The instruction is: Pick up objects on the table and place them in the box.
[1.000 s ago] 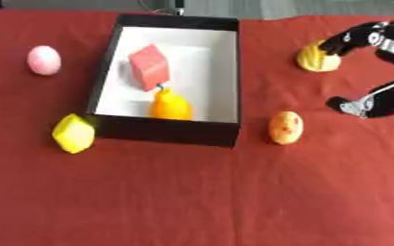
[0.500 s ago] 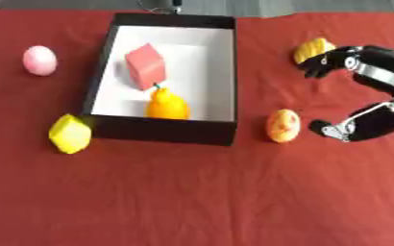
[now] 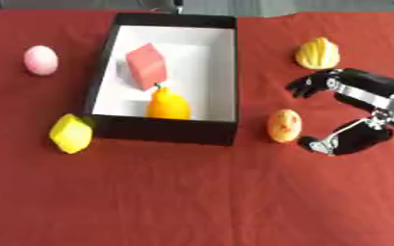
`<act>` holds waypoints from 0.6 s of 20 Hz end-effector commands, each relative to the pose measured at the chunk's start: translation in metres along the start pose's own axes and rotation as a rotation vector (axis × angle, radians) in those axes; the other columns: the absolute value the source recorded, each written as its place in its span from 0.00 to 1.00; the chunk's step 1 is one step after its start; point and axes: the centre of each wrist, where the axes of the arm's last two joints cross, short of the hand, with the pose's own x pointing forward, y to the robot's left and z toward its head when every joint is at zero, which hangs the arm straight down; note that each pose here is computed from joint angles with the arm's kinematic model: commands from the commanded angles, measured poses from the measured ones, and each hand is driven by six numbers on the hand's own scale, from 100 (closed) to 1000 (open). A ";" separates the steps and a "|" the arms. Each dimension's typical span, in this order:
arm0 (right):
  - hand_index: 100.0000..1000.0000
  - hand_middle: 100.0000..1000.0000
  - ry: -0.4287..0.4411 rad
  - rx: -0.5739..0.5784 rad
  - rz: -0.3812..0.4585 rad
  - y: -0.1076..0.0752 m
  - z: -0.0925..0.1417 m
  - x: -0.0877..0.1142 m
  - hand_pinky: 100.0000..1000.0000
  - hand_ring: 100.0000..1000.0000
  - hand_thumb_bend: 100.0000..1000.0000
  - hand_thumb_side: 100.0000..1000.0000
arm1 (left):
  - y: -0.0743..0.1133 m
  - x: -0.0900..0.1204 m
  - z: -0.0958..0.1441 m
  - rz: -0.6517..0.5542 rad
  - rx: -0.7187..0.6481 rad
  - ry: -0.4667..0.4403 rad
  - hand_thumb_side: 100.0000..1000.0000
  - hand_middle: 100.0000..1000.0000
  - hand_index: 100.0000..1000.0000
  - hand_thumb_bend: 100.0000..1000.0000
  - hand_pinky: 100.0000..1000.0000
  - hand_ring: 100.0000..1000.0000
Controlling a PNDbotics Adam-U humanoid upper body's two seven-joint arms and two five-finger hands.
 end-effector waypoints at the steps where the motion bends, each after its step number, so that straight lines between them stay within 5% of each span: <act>1: 0.86 0.73 0.027 -0.012 0.032 -0.004 -0.003 -0.009 0.89 0.78 0.37 0.00 | -0.001 0.007 -0.004 -0.011 -0.014 -0.026 0.86 0.80 0.75 0.21 0.60 0.80; 12: 0.85 0.73 0.071 -0.010 0.083 0.005 -0.020 -0.027 0.89 0.78 0.37 0.00 | -0.002 0.005 -0.003 -0.008 -0.020 -0.018 0.86 0.80 0.75 0.21 0.60 0.80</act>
